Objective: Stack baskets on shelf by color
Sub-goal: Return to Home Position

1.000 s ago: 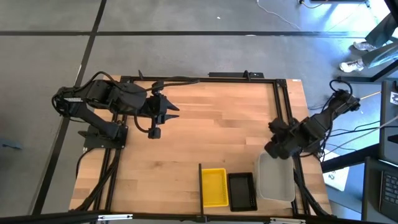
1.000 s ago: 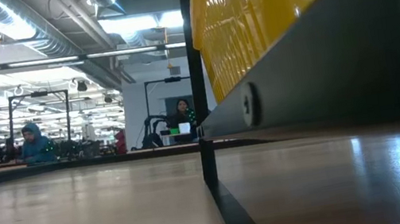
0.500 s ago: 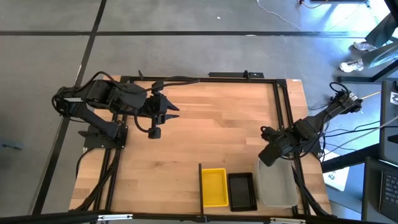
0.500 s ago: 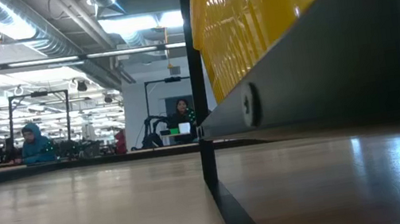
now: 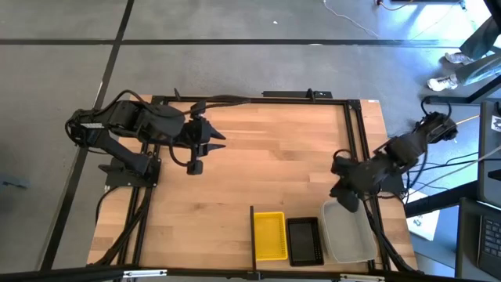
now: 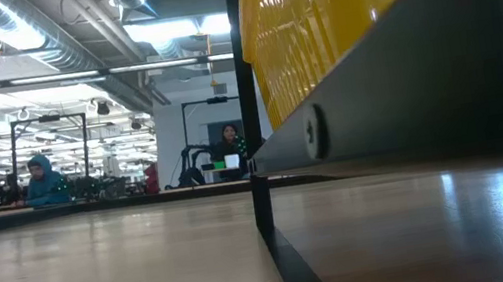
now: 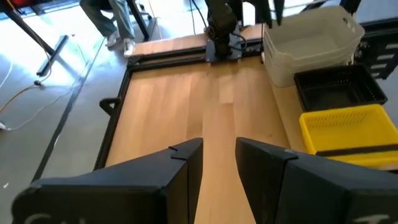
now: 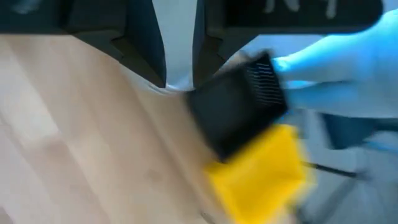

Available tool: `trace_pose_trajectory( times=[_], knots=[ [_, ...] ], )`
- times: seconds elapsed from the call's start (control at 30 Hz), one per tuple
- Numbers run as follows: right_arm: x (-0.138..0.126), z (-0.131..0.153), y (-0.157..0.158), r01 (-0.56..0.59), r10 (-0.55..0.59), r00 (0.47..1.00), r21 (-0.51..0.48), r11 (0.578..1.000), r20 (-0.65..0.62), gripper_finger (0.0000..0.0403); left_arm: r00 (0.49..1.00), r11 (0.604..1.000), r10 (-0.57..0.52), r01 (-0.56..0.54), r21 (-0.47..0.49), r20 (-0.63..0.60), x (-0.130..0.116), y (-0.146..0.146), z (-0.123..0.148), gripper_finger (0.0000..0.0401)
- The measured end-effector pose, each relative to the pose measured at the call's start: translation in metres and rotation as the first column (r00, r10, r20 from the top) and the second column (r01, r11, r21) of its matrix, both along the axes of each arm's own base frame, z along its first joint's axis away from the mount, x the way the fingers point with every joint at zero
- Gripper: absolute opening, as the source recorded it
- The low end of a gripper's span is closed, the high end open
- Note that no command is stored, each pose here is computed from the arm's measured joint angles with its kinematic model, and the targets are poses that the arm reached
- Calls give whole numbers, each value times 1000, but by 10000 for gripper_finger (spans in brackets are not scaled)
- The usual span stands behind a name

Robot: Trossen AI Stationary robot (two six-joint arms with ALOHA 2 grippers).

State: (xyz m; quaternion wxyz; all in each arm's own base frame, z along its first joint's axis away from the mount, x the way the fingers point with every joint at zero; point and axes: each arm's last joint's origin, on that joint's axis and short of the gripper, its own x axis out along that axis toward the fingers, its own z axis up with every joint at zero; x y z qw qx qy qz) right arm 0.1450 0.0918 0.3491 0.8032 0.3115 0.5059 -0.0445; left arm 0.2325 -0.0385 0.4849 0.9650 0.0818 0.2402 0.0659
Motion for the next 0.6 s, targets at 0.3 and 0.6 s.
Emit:
trace_pose_trajectory(
  times=[0.3, 0.6],
  knots=[
    [-2, 70, -7, -130, 194, 903, -187, 974, 384, 41, 997, 1000, 8, -7, -17, 77, 9, -2, 5, 87],
    [-18, 97, -23, -58, 240, 876, -401, 914, 419, 3, 990, 998, 15, -6, -68, 140, 17, -4, 8, 80]
  ],
)
